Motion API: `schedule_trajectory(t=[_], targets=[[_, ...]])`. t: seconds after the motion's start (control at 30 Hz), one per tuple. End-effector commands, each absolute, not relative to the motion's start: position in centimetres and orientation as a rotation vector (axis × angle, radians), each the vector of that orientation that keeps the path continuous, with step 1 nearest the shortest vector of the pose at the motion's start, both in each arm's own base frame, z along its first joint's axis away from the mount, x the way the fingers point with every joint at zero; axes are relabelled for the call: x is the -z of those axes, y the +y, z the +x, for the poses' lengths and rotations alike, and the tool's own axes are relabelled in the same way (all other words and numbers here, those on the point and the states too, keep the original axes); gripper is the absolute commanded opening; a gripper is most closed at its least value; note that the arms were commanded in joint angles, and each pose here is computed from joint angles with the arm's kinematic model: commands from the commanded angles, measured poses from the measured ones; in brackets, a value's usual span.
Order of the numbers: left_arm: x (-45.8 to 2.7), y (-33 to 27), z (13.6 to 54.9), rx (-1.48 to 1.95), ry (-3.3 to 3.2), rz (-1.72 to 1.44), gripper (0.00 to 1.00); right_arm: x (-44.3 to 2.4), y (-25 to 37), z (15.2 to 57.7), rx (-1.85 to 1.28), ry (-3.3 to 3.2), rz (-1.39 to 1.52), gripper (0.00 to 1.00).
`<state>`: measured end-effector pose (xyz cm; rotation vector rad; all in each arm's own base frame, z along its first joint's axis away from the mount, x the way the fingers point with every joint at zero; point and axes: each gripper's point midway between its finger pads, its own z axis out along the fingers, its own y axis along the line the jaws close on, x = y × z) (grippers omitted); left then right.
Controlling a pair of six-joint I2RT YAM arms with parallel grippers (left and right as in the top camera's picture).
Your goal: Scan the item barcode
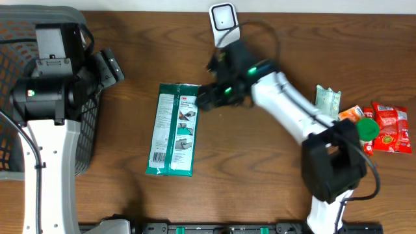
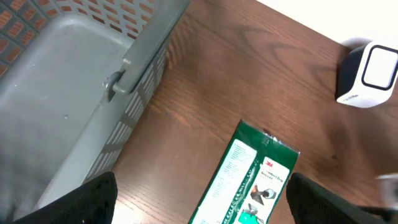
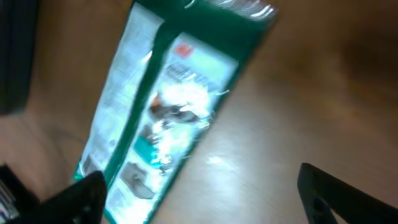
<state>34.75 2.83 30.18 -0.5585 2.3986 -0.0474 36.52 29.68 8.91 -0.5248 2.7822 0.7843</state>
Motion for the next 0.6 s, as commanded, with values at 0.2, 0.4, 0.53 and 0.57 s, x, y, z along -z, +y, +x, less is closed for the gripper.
schedule_trajectory(t=[0.2,0.4,0.53,0.57], targets=[[-30.3,3.2,34.9,0.037,2.391,-0.575,0.87,-5.2,34.1,32.2,-0.694,2.791,-0.485,0.99],[-30.3,3.1,34.9,0.041,2.389,-0.575,0.87,-3.8,34.1,31.7,-0.676,2.79,-0.464,0.99],[-30.3,3.1,34.9,0.04,2.391,-0.574,0.87,-3.1,33.5,31.1,-0.659,2.816,-0.46,0.99],[-30.3,3.1,34.9,0.04,2.391,-0.574,0.87,-2.9,33.4,31.0,-0.657,2.82,-0.459,0.99]])
